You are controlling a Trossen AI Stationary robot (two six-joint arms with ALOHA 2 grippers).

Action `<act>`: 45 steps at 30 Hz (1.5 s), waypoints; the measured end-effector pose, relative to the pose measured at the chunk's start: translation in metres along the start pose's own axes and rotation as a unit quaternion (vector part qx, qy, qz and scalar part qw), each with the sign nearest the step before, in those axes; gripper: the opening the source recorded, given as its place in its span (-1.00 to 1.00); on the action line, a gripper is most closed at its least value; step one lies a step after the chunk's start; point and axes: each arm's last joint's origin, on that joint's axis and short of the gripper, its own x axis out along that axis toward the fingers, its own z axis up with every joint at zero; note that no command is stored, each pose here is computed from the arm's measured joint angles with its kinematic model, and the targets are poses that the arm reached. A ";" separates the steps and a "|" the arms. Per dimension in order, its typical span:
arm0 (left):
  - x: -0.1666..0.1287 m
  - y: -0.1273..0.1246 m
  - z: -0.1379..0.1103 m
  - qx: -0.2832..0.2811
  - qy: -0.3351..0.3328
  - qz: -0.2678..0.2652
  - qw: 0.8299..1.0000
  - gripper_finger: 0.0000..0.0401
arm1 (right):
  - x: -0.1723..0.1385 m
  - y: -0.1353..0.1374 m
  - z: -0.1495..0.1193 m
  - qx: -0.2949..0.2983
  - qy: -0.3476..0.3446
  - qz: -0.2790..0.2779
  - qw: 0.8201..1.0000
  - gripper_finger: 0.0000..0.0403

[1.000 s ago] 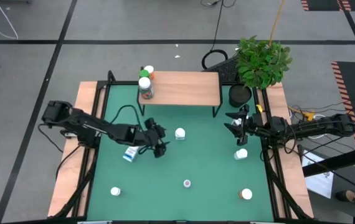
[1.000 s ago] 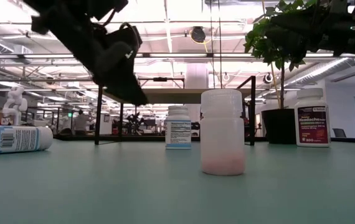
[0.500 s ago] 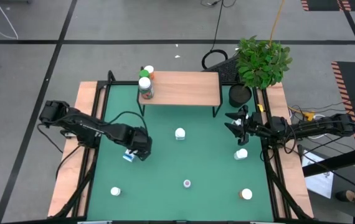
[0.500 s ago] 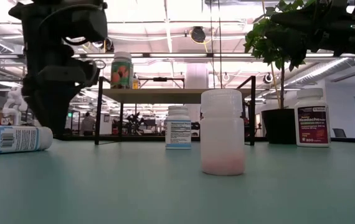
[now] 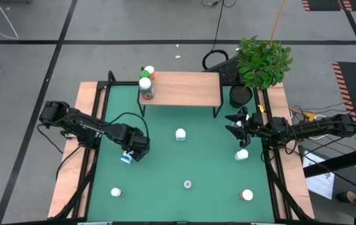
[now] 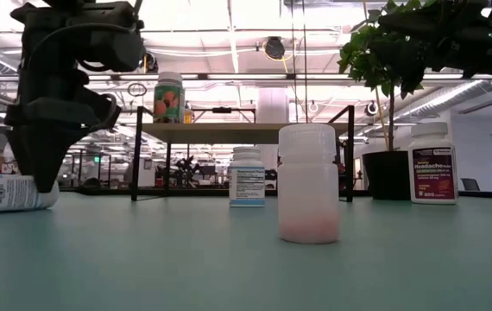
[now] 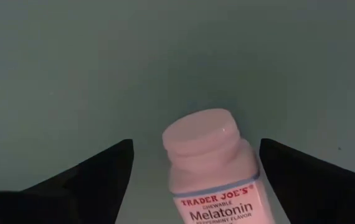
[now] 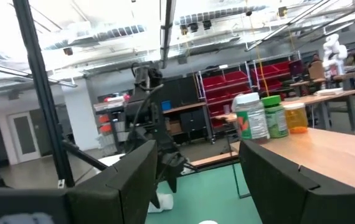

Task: Pick and place medicine bottles onto shelf by color
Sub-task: Put the bottom left blue bottle on the shelf

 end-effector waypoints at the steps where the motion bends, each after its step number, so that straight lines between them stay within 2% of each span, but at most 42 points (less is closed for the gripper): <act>1: 0.000 0.000 0.000 -0.002 -0.001 -0.002 1.000 0.72 | 0.000 0.000 0.000 0.000 0.000 0.000 1.000 0.11; 6: 0.000 -0.002 0.001 -0.006 -0.008 -0.011 1.000 0.52 | 0.000 0.000 0.000 0.000 0.001 0.000 1.000 0.11; 16: 0.000 -0.002 0.002 -0.009 -0.020 -0.003 1.000 -0.07 | 0.000 0.000 0.000 0.003 0.002 0.000 1.000 0.11; 21: -0.001 -0.002 0.003 -0.007 -0.026 -0.003 1.000 -0.25 | 0.000 0.000 -0.001 0.003 0.005 0.000 1.000 0.11; 26: -0.001 -0.001 0.004 -0.011 -0.031 0.001 0.999 -0.32 | 0.005 0.000 -0.019 -0.002 0.105 0.024 0.994 0.11; 30: -0.001 -0.003 0.005 -0.018 -0.041 -0.001 0.999 -0.38 | 0.020 0.004 -0.008 -0.014 0.103 0.022 0.994 0.11; 34: -0.002 -0.008 0.010 -0.022 -0.067 -0.028 0.997 -0.42 | 0.032 0.008 -0.004 -0.023 0.117 0.035 0.992 0.11; 38: -0.004 -0.017 0.016 0.027 -0.100 -0.068 0.992 -0.44 | 0.045 0.011 0.000 -0.021 0.126 0.045 0.991 0.11; 42: -0.015 -0.018 0.017 0.067 -0.111 -0.074 0.989 -0.42 | 0.057 0.014 -0.001 -0.017 0.153 0.052 0.987 0.11; 45: -0.027 -0.015 0.015 0.109 -0.117 -0.073 0.984 -0.33 | 0.065 0.016 -0.002 -0.010 0.169 0.061 0.984 0.11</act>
